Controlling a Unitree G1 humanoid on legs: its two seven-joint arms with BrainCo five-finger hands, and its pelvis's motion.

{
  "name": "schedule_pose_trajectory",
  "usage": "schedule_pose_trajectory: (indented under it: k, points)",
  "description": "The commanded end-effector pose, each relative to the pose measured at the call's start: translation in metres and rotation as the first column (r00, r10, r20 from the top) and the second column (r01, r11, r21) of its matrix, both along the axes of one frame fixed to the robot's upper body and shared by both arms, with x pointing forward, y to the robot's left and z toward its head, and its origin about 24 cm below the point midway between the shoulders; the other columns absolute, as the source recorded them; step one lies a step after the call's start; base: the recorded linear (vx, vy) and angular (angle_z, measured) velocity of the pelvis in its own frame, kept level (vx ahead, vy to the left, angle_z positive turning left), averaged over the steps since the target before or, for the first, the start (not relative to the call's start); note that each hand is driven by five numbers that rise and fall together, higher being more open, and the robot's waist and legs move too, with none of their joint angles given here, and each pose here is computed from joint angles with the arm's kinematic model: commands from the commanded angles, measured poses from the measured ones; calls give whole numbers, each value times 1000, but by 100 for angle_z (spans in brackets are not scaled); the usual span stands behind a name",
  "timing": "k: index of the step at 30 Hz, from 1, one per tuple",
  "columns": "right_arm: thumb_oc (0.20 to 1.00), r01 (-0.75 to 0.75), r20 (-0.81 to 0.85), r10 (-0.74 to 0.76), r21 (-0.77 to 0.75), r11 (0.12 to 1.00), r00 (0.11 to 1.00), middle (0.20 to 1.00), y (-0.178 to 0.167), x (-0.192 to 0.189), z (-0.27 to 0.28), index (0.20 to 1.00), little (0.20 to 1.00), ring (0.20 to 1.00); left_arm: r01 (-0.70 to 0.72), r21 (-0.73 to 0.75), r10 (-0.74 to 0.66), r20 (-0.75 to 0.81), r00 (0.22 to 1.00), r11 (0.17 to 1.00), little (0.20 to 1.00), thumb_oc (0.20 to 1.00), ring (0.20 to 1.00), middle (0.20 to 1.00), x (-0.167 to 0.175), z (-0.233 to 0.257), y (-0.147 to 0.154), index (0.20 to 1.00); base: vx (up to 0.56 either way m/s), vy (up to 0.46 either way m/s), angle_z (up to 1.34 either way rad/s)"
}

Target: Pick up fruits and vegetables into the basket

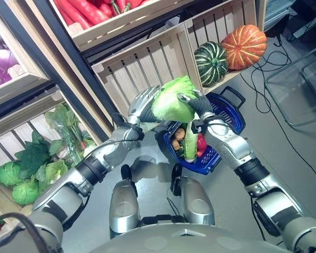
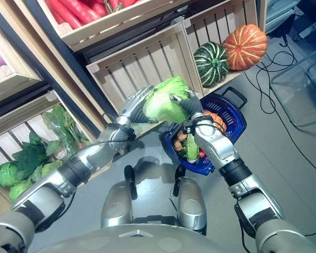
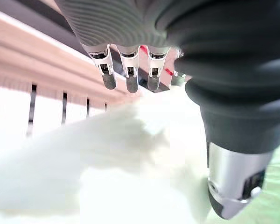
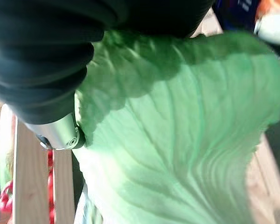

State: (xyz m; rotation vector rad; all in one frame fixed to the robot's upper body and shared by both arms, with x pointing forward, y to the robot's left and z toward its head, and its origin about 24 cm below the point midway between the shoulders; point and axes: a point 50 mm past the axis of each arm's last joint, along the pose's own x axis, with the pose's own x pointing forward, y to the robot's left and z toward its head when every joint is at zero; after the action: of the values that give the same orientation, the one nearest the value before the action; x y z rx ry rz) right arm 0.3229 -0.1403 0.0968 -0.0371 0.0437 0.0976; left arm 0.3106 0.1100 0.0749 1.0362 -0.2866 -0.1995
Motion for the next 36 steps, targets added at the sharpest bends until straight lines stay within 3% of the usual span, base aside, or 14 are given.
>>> schedule_pose_trajectory:
  k: [1, 4, 13, 26, 36]
  points:
    - [200, 154, 334, -155, 30, 988, 930, 200, -46, -2, 68, 200, 200, 200, -115, -71, 117, 31, 993, 991, 1000, 1000, 1000, 1000, -4, 0, 41, 1000, -66, -24, -8]
    - [200, 239, 361, -225, 6, 971, 905, 200, -73, -11, 68, 200, 200, 200, -124, -125, 131, 50, 990, 984, 1000, 1000, 1000, 1000, -11, 2, 55, 1000, -87, -20, -3]
    - [200, 369, 442, -308, -56, 928, 842, 200, -110, -27, 77, 200, 200, 200, -167, -159, 179, 65, 982, 973, 1000, 1000, 1000, 1000, -21, -3, 76, 1000, -98, 22, -2]
    - [200, 450, 443, -366, -97, 888, 818, 200, -124, -36, 75, 200, 200, 200, -175, -223, 160, -83, 984, 959, 1000, 1000, 1000, 1000, -36, -32, 75, 1000, -63, 15, -6]
    - [200, 627, 400, -536, -138, 766, 743, 200, -149, -40, 66, 200, 200, 200, -289, -318, 246, -167, 955, 903, 1000, 1000, 1000, 1000, -47, -52, 86, 1000, -26, 26, -4]
